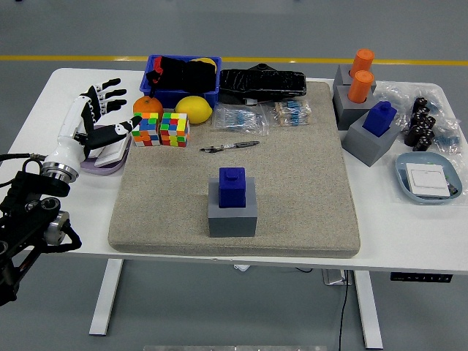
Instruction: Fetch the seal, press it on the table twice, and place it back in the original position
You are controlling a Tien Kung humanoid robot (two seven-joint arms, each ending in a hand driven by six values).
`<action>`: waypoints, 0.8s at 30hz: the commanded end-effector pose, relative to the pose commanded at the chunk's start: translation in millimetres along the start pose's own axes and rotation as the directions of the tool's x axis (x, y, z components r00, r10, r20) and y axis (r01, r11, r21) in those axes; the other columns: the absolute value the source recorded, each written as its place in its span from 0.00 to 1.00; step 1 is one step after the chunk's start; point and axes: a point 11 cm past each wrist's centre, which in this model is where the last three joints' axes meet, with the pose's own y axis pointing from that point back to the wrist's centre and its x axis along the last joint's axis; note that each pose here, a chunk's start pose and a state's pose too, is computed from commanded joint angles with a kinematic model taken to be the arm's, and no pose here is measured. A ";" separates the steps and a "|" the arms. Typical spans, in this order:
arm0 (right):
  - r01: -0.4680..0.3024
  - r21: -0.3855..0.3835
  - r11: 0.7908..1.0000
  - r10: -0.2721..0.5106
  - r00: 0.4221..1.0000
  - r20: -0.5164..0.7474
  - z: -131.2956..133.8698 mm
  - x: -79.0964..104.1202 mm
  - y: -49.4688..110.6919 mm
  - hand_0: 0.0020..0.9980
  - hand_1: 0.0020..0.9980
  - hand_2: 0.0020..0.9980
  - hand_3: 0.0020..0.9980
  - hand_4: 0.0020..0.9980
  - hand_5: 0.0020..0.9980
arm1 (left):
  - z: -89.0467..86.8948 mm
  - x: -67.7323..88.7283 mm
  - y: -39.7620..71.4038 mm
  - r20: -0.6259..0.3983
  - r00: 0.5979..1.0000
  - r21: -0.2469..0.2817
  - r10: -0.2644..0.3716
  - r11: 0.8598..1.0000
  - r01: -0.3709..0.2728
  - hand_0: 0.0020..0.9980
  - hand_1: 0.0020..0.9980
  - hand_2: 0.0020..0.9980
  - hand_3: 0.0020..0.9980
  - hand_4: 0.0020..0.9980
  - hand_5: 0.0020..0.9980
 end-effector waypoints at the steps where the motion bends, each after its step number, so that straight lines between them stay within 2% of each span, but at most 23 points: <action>1: 0.000 0.000 1.000 0.000 1.000 0.000 0.0 -0.3 -0.1 0.79 0.70 0.67 0.64 0.80 0.45 | 0.1 0.1 0.0 -0.001 1.000 0.000 0.000 1.000 0.000 0.74 0.71 0.76 0.81 0.86 0.00; 24: 0.003 0.003 1.000 -0.003 1.000 0.014 -0.8 -3.1 -0.7 0.79 0.70 0.67 0.64 0.79 0.45 | 5.0 3.5 -2.6 -0.015 1.000 -0.014 0.014 1.000 -0.015 0.74 0.70 0.76 0.82 0.86 0.00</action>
